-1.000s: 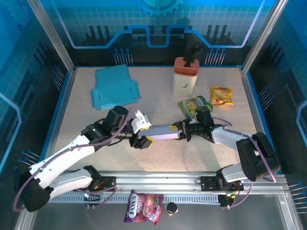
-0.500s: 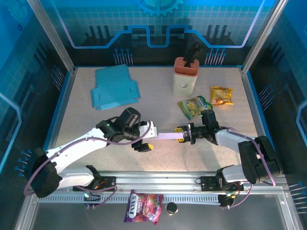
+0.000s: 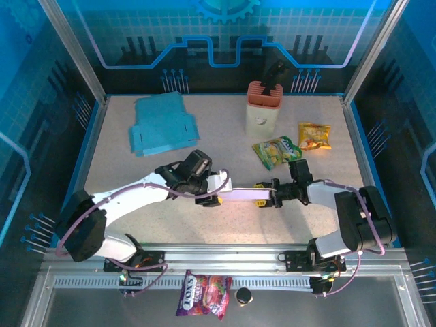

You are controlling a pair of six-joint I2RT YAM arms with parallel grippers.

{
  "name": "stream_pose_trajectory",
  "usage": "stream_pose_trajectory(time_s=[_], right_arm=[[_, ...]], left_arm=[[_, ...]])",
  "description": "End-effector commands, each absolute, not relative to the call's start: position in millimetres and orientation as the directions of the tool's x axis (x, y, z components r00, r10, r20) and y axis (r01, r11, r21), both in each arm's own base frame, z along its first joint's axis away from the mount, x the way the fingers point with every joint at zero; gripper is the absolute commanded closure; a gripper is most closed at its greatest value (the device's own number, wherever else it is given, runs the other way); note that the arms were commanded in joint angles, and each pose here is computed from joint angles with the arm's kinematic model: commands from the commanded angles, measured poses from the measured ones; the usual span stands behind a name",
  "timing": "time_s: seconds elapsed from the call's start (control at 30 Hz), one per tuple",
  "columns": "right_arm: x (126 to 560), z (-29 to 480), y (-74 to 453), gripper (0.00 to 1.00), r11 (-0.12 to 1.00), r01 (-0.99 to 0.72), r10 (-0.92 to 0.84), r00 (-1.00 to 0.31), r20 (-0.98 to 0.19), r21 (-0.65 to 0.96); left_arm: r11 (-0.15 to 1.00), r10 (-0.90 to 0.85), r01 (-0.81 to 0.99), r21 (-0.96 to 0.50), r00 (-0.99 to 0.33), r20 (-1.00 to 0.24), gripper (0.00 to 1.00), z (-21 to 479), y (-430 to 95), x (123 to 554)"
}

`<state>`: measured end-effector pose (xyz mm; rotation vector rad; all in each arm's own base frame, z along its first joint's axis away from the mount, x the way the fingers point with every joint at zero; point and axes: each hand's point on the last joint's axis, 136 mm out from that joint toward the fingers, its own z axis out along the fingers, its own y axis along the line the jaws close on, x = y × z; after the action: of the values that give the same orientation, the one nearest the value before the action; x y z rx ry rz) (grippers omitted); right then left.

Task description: Fold the paper box

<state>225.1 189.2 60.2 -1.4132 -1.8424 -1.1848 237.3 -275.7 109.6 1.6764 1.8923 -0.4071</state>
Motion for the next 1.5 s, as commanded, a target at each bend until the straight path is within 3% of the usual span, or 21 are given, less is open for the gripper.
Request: stream_pose_trajectory(time_s=[0.0,0.27,0.4,0.53,0.7,0.83,1.1,1.47], right_arm=[[216,48,177,0.53,0.066,0.972,0.525,-0.226,0.820,0.226],[243,73,151,0.36,0.050,0.943,0.559,-0.299,0.773,0.329],[260,103,122,0.32,0.069,0.899,0.631,-0.375,0.679,0.432],[266,139,88,0.31,0.143,0.835,0.747,-0.443,0.496,0.531],[238,176,59,0.37,0.375,0.742,0.844,-0.521,0.127,0.555],[218,182,75,0.43,0.425,0.676,0.842,-0.539,0.009,0.602],[214,174,126,0.42,0.458,0.586,0.834,-0.544,-0.095,0.668],[233,158,164,0.46,0.418,0.616,0.835,-0.549,-0.016,0.667]], left_arm=[[0.173,0.776,0.977,0.123,-0.058,-0.627,0.52,124,-292,246],[0.183,0.764,0.982,0.045,-0.113,-0.636,0.62,125,-302,247],[0.202,0.759,0.979,0.008,-0.151,-0.633,0.63,129,-301,246],[0.221,0.760,0.975,-0.013,-0.180,-0.625,0.64,129,-296,242],[0.253,0.748,0.967,-0.026,-0.213,-0.628,0.63,130,-293,239],[0.263,0.748,0.964,-0.035,-0.227,-0.624,0.63,130,-291,238],[0.269,0.757,0.963,-0.028,-0.229,-0.612,0.62,127,-287,236],[0.273,0.764,0.962,-0.018,-0.229,-0.604,0.60,123,-287,235]])
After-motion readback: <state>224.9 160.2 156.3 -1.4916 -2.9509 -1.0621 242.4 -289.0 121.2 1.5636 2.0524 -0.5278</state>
